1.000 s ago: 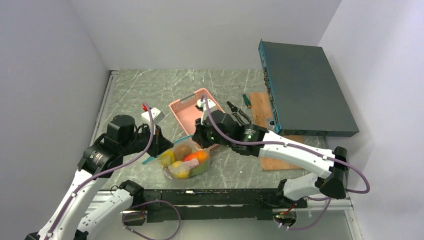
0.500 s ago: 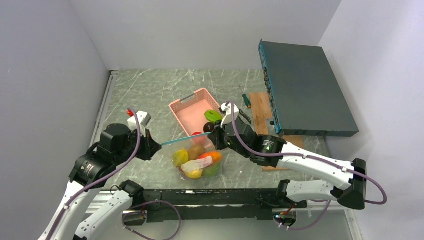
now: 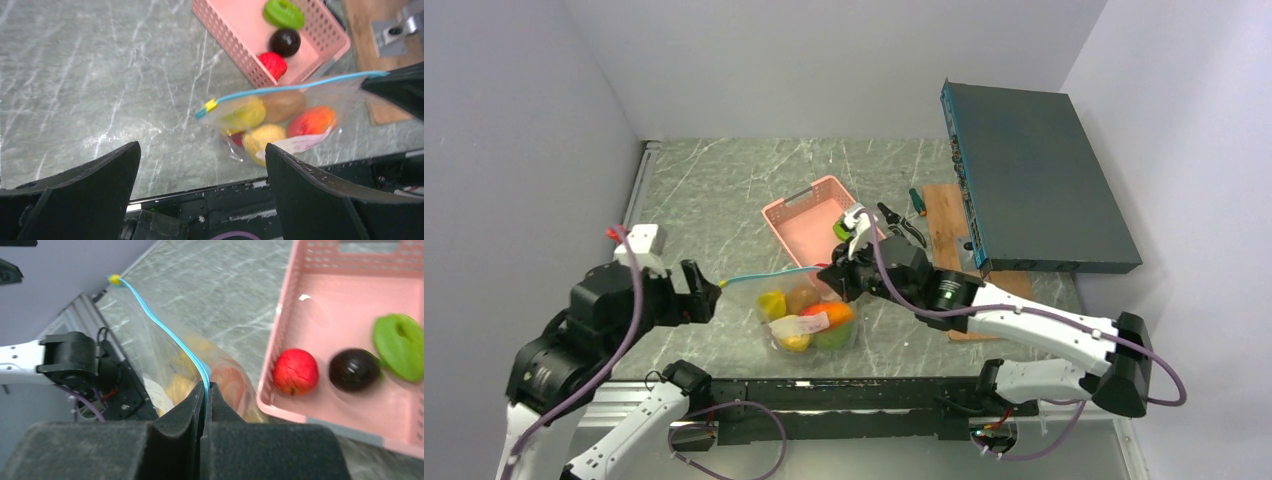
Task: Place the food in the zip-top bag and seal the zipper
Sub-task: Place the zipper food storage bag at the center of the board.
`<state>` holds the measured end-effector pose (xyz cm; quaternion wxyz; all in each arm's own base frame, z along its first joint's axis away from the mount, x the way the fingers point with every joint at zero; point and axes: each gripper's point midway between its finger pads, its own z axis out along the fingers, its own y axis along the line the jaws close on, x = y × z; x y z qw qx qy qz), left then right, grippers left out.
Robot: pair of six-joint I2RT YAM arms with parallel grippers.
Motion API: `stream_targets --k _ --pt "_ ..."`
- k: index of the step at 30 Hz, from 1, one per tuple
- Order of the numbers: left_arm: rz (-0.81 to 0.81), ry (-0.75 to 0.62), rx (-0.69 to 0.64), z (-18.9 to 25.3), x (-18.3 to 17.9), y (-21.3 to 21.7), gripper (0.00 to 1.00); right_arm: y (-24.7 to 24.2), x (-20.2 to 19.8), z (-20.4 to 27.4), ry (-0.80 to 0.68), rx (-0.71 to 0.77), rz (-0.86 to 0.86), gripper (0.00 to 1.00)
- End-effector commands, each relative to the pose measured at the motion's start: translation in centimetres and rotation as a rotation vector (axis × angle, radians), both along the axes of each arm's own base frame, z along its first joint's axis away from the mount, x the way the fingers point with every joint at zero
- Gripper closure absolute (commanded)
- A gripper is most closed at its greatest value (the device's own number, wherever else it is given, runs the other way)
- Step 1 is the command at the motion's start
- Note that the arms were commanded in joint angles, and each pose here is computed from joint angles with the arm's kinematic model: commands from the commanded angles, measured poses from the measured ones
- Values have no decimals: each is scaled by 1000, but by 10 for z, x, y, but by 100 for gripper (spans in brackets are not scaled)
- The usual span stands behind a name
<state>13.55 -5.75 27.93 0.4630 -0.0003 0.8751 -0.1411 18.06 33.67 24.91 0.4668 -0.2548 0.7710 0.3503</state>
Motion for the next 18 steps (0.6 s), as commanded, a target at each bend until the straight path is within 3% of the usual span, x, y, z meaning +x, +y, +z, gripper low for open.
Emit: stream_targets --k 1,7,12,18 --pt "126 -100 -38 36 -16 29 0 60 -6 50 -81 190 166 100" --pt "114 -203 -161 70 -44 34 0 115 27 70 -126 236 123 100" --pt "134 -243 -215 75 -64 45 0 155 82 74 -219 123 21 100" --pt "178 -292 -247 80 -81 61 0 191 112 77 -326 48 28 100"
